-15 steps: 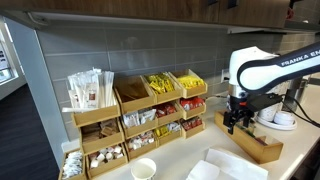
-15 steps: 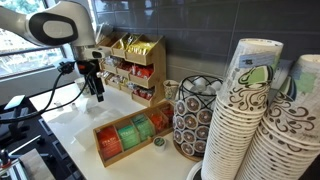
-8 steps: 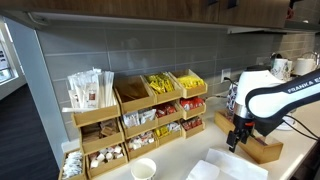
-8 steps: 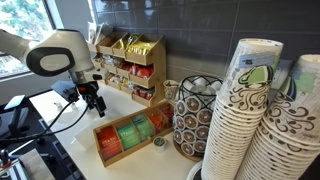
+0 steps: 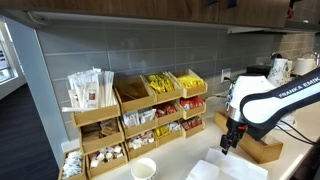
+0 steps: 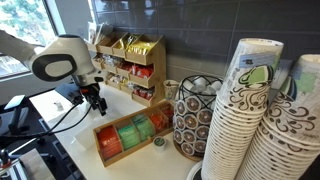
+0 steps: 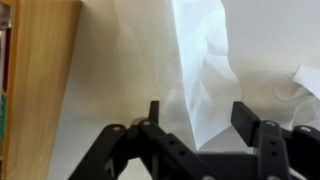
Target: Use the paper towel and tissue to clean the counter
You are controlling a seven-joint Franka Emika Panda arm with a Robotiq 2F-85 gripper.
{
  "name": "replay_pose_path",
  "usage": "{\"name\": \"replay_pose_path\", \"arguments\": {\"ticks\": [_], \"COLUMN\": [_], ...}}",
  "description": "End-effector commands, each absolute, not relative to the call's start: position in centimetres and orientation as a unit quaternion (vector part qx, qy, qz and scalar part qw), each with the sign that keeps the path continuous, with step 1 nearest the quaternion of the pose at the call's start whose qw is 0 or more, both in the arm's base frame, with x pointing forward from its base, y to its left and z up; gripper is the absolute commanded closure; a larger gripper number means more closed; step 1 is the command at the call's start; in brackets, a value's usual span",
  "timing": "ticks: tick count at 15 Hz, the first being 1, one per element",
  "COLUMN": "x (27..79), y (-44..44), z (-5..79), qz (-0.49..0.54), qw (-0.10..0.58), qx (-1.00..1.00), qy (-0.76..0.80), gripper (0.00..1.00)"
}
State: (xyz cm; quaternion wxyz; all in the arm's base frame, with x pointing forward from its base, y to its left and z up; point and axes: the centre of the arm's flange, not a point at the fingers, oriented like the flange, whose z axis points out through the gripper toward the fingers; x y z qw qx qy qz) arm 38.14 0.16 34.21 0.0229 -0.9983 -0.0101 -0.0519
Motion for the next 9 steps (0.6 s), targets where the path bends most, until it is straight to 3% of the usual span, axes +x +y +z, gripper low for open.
{"name": "replay_pose_path", "arguments": {"ticks": [1,3,4,9], "x": [36.2,36.0,38.1,38.2], "y": [0.0,-0.1,0.2,0.1], "z": [32.1,32.1,33.3,33.2], "qz": [-0.037,-0.036,-0.038,-0.038], "qw": [0.031,0.021,0.022,0.022], "qx": [-0.999,-0.999,-0.999,-0.999], "qy": [-0.021,-0.015,-0.013,-0.013], "gripper": [0.06,0.0,0.04,0.0]}}
